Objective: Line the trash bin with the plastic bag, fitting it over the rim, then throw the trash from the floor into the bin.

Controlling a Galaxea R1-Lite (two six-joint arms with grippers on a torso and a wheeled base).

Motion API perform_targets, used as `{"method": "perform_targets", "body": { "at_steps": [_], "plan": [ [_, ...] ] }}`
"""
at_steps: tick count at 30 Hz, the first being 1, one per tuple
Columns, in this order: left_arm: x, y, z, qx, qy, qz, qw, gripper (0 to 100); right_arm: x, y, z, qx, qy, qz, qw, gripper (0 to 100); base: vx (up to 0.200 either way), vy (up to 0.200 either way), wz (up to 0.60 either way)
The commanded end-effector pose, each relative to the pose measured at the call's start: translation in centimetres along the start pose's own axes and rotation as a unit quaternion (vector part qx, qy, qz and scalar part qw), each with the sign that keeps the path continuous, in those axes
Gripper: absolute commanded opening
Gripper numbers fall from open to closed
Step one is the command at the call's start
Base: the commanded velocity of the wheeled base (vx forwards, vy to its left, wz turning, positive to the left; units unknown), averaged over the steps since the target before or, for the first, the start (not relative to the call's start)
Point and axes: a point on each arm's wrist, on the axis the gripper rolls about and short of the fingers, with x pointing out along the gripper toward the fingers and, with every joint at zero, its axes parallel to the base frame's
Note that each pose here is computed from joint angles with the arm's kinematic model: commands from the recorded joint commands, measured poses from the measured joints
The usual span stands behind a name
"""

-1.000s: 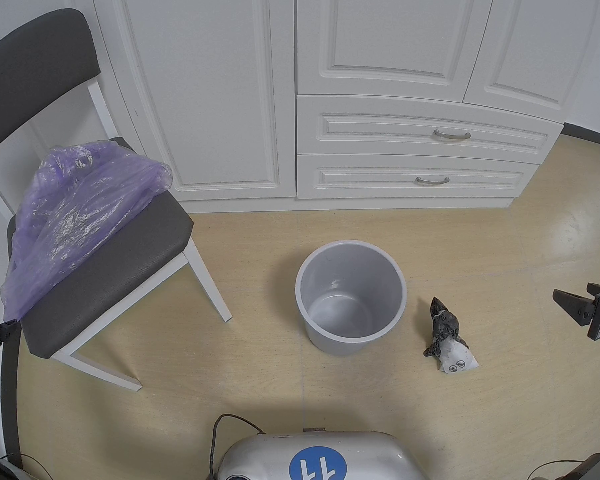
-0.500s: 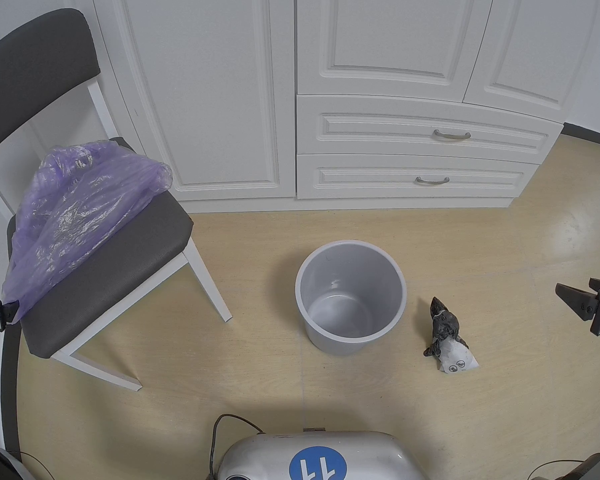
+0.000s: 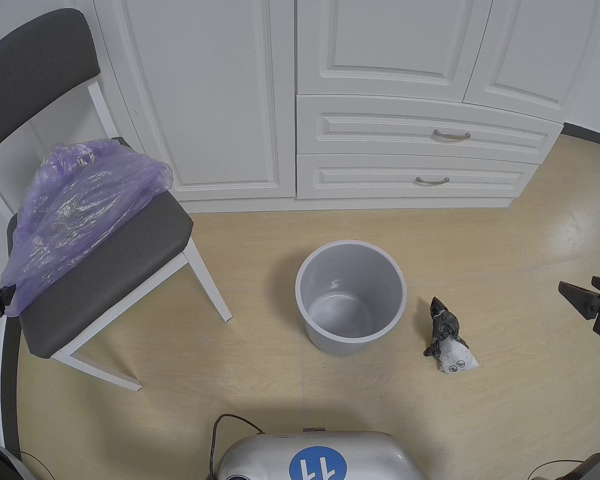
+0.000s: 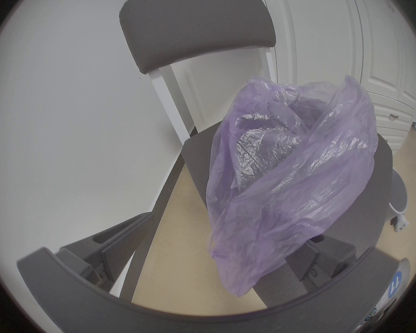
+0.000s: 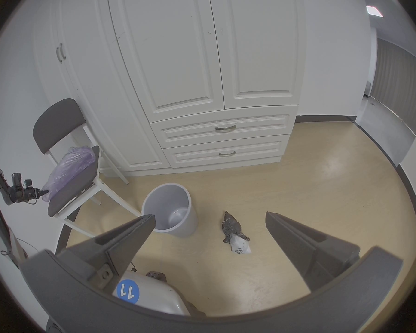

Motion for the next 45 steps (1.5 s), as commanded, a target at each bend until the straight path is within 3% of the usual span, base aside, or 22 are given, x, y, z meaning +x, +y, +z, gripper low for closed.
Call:
{"method": "perform_targets", "body": {
  "at_steps": [1, 13, 14, 20, 24, 31, 36, 38, 41, 45],
  "plan": [
    [0.5, -0.2, -0.5, -0.005, 0.009, -0.007, 0.9999, 100, -0.1, 0.0, 0.0, -0.001, -0.002, 0.001, 1.0000, 100, 0.000, 0.000, 0.00],
    [1.5, -0.1, -1.4, -0.009, 0.012, -0.037, 0.9992, 100, -0.2, 0.0, 0.1, -0.001, -0.005, 0.001, 1.0000, 100, 0.000, 0.000, 0.00],
    [1.6, -0.1, -1.4, -0.008, 0.009, -0.039, 0.9992, 0, -0.2, 0.0, 0.1, -0.001, -0.005, 0.001, 1.0000, 100, 0.000, 0.000, 0.00],
    [1.8, -0.3, -1.4, -0.013, -0.002, -0.042, 0.9990, 0, -0.3, 0.1, 0.1, -0.003, -0.008, 0.002, 1.0000, 100, 0.000, 0.000, 0.00],
    [2.2, -1.2, -1.7, -0.039, -0.013, -0.083, 0.9957, 0, -0.4, 0.1, 0.1, -0.004, -0.010, 0.003, 0.9999, 100, 0.000, 0.000, 0.00],
    [0.9, -2.4, -2.9, -0.035, -0.035, -0.093, 0.9945, 0, -0.7, 0.2, 0.2, -0.005, -0.016, 0.007, 0.9998, 100, 0.000, 0.000, 0.00],
    [0.1, -4.6, -2.7, -0.038, -0.084, -0.112, 0.9893, 0, -1.3, 0.4, 0.3, -0.010, -0.040, 0.013, 0.9991, 100, 0.000, 0.000, 0.00],
    [-0.2, -6.3, -1.9, -0.022, -0.131, -0.107, 0.9853, 0, -1.8, 0.4, 0.4, -0.013, -0.053, 0.015, 0.9984, 100, 0.000, 0.000, 0.00],
    [0.0, -8.1, -1.1, -0.020, -0.146, -0.099, 0.9841, 0, -2.1, 0.5, 0.6, -0.015, -0.060, 0.016, 0.9980, 100, 0.000, 0.000, 0.00],
    [-0.2, -12.7, 0.7, -0.038, -0.171, -0.123, 0.9769, 0, -2.1, 0.5, 0.8, -0.016, -0.062, 0.017, 0.9978, 100, 0.000, 0.000, 0.00]
  ]
}}
